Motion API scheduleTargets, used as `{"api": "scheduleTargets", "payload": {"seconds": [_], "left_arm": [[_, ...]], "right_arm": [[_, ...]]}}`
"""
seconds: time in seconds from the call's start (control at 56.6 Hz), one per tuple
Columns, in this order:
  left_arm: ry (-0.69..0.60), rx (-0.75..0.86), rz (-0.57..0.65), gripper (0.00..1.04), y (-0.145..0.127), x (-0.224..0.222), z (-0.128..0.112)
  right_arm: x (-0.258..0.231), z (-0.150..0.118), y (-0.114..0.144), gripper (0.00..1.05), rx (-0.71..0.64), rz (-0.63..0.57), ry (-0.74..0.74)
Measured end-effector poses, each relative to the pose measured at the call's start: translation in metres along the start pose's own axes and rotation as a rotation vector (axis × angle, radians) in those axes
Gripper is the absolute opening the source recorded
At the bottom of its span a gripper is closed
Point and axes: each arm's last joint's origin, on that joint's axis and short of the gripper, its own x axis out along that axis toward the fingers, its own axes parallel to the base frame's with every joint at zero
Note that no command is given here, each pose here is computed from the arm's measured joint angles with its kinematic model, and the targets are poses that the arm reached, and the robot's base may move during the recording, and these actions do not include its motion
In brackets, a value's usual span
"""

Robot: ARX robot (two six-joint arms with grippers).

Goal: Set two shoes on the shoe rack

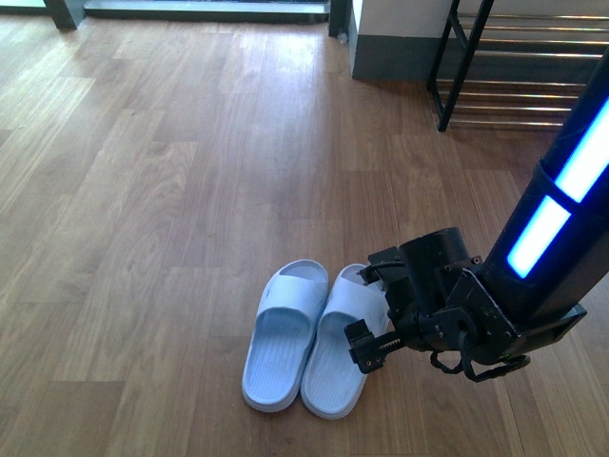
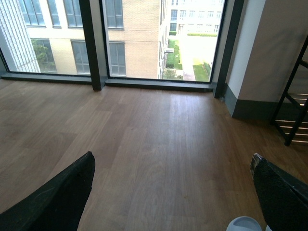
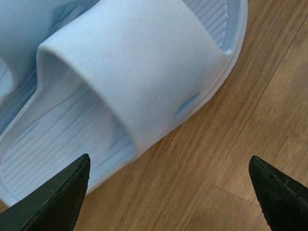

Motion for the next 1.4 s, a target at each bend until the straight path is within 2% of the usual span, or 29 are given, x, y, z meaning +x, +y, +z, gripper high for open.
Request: {"api": "scheduleTargets", "payload": {"seconds": [0.407,0.513,0.601,0.69,0.813,0.937,1.255,1.397], "left_arm": [[0.0,0.0,0.0,0.95,0.0,0.0,0.0],[0.0,0.0,0.0,0.95,0.0,0.0,0.0],[0.0,0.0,0.0,0.95,0.0,0.0,0.0],[0.0,0.0,0.0,0.95,0.0,0.0,0.0],[0.0,0.0,0.0,0.95,0.0,0.0,0.0],[0.0,0.0,0.0,0.95,0.0,0.0,0.0],[0.0,0.0,0.0,0.95,0.0,0.0,0.0],[0.0,0.0,0.0,0.95,0.0,0.0,0.0]], "right_arm": [[0.029,0.019,-0.007,0.94,0.065,-0.057,-0.024],[0.03,0.017,-0.01,0.72,0.087,-0.058,-0.021],[0.031,0.014,-0.012,0.6,0.101,-0.053,-0.014],[0.032,0.009,-0.014,0.42,0.122,-0.053,-0.001],[0.033,0.003,-0.015,0.26,0.129,-0.054,0.011],[0.032,-0.002,-0.017,0.02,0.135,-0.075,0.019],[0.008,-0.001,-0.028,0.01,0.157,-0.122,-0.036],[-0.036,0.015,-0.041,0.01,0.191,-0.152,-0.139]]}}
